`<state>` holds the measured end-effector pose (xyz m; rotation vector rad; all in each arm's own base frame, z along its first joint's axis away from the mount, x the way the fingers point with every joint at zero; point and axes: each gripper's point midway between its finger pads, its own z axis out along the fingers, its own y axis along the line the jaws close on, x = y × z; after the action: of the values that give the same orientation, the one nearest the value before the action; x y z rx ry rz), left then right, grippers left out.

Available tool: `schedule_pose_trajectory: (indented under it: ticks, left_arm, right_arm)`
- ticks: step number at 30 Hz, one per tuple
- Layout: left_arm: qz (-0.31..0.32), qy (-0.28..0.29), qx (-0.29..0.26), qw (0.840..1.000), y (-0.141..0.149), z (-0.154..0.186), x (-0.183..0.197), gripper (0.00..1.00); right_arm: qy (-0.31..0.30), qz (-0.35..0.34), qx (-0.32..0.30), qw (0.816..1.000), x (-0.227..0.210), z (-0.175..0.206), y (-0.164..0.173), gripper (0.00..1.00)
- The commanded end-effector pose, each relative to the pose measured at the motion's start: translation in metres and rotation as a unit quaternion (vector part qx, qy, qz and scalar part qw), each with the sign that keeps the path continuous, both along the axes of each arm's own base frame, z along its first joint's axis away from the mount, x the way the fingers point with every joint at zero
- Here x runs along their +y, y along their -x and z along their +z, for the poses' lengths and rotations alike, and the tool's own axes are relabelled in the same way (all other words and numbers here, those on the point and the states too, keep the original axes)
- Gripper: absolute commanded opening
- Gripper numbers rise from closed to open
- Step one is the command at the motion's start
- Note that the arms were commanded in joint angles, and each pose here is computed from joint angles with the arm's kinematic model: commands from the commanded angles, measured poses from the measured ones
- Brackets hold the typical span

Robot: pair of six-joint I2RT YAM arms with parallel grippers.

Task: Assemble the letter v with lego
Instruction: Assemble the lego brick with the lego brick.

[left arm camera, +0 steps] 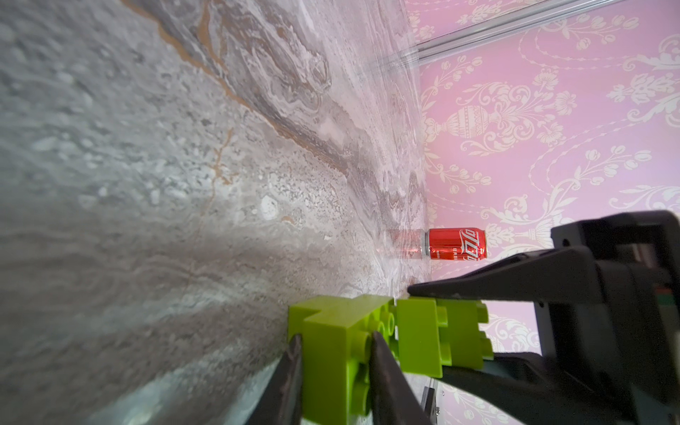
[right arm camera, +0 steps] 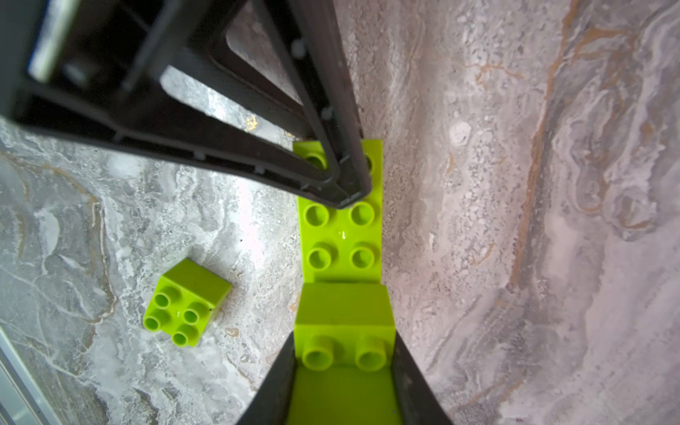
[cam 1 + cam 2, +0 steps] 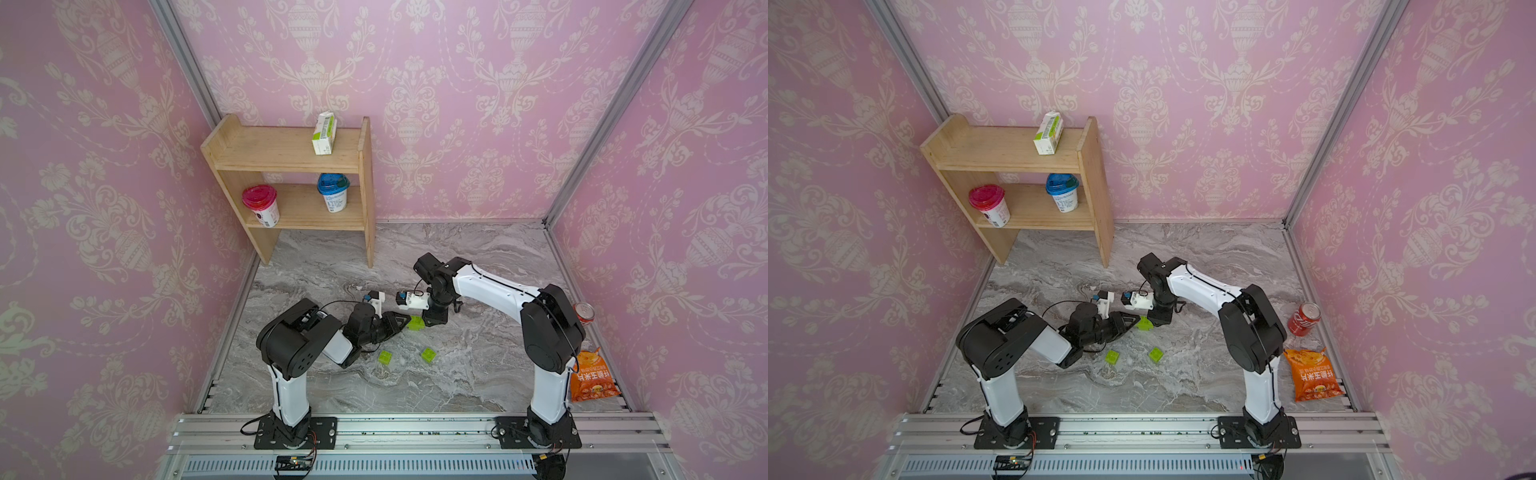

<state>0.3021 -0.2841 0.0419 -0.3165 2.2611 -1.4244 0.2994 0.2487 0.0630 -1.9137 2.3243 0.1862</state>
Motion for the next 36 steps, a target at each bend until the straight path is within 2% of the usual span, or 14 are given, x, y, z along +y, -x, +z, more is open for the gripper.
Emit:
schedule_pose_trajectory:
  ticks: [1, 16, 29, 36]
  left_arm:
    - [0.003, -0.031, 0.003, 0.999, 0.002, -0.01, 0.004, 0.27]
    - [0.007, -0.034, 0.005, 0.999, 0.001, -0.012, 0.005, 0.26]
    - [0.01, -0.033, 0.009, 0.999, 0.002, -0.018, 0.006, 0.26]
    - [0.009, -0.033, 0.008, 0.999, 0.002, -0.018, 0.005, 0.25]
  right_arm:
    - [0.033, 0.016, 0.028, 0.999, -0.007, -0.012, 0.011, 0.0]
    - [0.102, 0.034, 0.055, 0.993, -0.015, -0.025, 0.016, 0.0]
    - [0.102, 0.02, 0.073, 0.992, -0.005, -0.047, 0.022, 0.0]
    - [0.099, 0.023, 0.052, 0.994, -0.004, -0.035, 0.016, 0.0]
